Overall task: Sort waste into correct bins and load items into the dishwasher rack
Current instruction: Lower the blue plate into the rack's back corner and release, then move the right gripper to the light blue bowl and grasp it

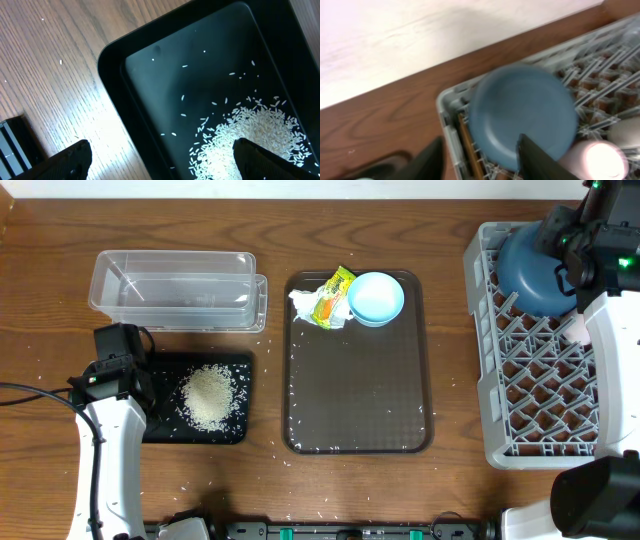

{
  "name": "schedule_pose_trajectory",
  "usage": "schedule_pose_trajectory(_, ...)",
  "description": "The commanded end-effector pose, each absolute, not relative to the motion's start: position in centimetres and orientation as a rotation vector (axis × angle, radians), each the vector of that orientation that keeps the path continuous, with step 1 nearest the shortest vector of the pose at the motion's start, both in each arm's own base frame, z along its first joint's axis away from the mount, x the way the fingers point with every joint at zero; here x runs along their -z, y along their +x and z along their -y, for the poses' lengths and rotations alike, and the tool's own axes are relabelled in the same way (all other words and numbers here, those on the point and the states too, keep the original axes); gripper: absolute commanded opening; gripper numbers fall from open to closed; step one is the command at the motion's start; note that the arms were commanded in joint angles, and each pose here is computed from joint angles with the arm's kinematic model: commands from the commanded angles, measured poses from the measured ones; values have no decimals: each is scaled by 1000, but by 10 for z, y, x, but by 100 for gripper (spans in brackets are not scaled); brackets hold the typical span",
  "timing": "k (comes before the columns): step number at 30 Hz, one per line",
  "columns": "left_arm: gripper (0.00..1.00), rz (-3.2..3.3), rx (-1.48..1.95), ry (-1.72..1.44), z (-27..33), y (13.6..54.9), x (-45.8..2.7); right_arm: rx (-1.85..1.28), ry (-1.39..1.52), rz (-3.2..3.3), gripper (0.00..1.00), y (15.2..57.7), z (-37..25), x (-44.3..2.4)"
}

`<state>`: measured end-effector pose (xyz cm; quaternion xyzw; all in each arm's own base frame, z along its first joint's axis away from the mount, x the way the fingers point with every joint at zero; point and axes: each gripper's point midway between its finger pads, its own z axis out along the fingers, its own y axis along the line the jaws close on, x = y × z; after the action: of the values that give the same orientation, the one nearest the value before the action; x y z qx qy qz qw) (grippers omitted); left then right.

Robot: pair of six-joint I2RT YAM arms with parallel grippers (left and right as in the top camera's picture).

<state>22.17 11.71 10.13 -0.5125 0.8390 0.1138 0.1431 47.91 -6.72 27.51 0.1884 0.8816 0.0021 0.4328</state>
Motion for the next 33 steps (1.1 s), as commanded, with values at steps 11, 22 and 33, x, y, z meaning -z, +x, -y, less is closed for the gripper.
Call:
schedule_pose_trajectory(11,93,-2414,-337,-1495,-119,221,-101,-709,95,-2315,92,461,-70,-271)
schedule_pose_trajectory(22,93,-2414,-337,-1495,-119,221,-101,-232,-420,-2606,99,444,-187,-141)
schedule_pose_trajectory(33,93,-2414,-337,-1495,-119,221,-101,116,-635,-2545,97,432,-251,-87)
